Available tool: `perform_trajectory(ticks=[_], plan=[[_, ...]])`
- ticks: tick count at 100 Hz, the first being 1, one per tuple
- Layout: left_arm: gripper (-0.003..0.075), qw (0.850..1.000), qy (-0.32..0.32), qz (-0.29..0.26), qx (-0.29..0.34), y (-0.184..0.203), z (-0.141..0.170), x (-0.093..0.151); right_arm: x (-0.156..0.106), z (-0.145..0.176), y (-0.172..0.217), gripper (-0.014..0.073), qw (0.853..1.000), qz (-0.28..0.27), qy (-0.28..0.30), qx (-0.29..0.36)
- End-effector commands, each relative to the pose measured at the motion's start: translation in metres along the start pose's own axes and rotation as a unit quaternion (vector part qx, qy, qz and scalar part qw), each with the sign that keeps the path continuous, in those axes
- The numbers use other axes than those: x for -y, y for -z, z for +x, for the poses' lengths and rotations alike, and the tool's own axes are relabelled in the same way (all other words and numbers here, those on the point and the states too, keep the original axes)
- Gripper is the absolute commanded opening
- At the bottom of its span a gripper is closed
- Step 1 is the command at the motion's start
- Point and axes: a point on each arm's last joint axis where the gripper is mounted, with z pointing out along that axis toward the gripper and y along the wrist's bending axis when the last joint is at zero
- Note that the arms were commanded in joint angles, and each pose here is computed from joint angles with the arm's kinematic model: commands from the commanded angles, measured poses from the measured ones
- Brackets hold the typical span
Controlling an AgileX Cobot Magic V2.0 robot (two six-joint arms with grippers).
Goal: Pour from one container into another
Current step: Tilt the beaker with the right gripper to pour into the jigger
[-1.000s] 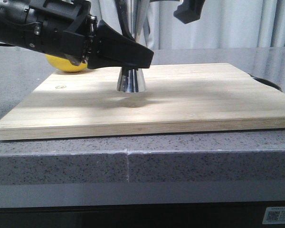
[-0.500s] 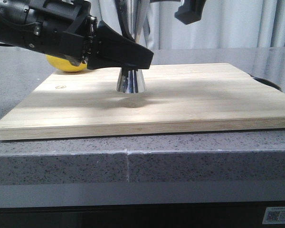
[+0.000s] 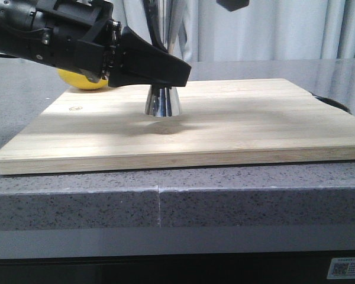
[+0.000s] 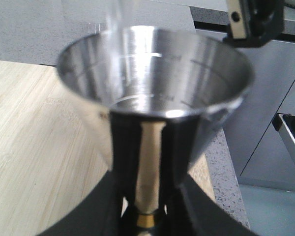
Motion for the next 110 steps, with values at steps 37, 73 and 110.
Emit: perform_trajectory(ticks=[37,73,110], plan=[[-0.0019,0.997,-0.025,0.032,0.067,0.0054,-0.0346,0.0136,0.0213,-0.0108,0.0133,0.0173,0.999,0.034,0.023,0.014],[-0.0019,0.997,-0.025,0.032,0.067,0.0054,-0.0346,0.0136,0.0209,-0.01,0.0132,0.0173,0.999,0.032,0.035,0.01],[-0.0019,0.997,-0.025,0.032,0.067,0.0054,-0.0346,0.0136,0.0202,-0.0096,0.0132,0.0173,0.998,0.028,0.054,0.007]])
